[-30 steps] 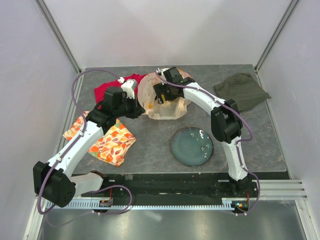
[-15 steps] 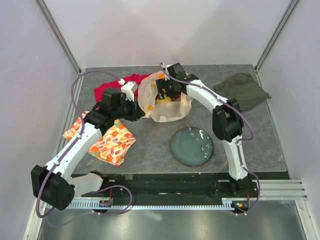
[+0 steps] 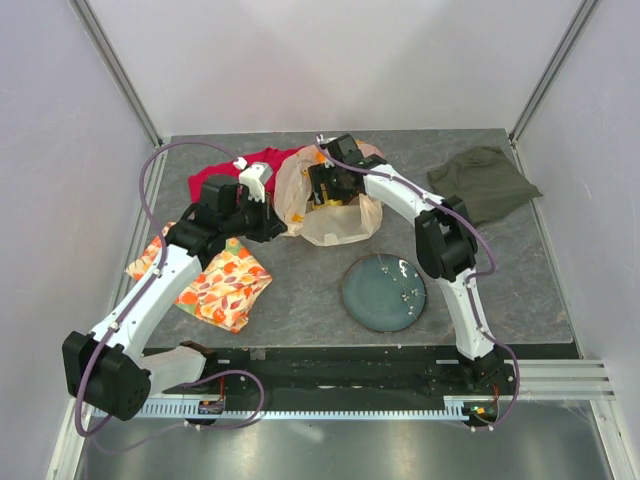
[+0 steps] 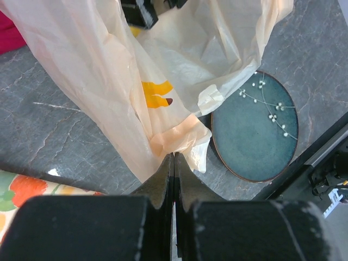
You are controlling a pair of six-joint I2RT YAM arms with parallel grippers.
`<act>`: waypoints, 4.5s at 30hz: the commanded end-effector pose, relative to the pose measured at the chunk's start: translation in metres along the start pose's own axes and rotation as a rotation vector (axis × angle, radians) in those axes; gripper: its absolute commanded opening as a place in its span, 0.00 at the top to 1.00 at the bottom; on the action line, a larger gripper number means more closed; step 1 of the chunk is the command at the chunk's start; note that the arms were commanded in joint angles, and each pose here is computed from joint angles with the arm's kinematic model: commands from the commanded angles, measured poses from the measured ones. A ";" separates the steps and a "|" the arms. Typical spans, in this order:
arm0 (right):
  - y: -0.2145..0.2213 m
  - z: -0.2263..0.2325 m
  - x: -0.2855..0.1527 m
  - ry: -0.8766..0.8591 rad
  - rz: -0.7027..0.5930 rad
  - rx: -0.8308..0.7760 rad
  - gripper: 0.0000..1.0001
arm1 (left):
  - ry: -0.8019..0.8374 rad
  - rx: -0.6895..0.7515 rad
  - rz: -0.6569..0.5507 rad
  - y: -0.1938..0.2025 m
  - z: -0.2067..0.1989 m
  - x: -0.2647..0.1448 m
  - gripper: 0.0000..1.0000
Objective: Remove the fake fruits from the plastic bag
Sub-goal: Take out the fake fruit from the plastic bag, then place the fake fruit on the plate, then take out the fake fruit from the plastic bag.
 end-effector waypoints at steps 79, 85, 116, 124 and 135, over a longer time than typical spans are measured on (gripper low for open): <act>0.009 0.000 -0.129 -0.128 -0.123 -0.742 0.43 | 0.137 0.000 -0.146 -0.062 -0.017 0.008 0.98; -0.006 -0.094 -0.073 0.167 -0.073 -0.391 0.52 | 0.158 0.029 -0.171 -0.073 -0.025 -0.001 0.99; -0.012 -0.061 -0.082 0.226 -0.074 -0.498 0.24 | 0.245 0.172 -0.150 -0.068 -0.025 -0.009 0.98; 0.017 -0.073 -0.057 0.249 0.044 -0.571 0.20 | 0.267 0.154 -0.137 -0.067 -0.025 -0.003 0.98; 0.017 -0.078 -0.039 0.222 0.083 -0.605 0.27 | 0.275 0.157 -0.133 -0.068 -0.025 0.002 0.98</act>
Point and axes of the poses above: each gripper's point midway between its finger pads, its own x axis out along the fingers, its own z axis along the line the jaws close on, y = z × x, the point moved 8 cm from there along -x, back along the fingers, and after that the axes turned 7 degrees about -x, right-handed, at the moved point
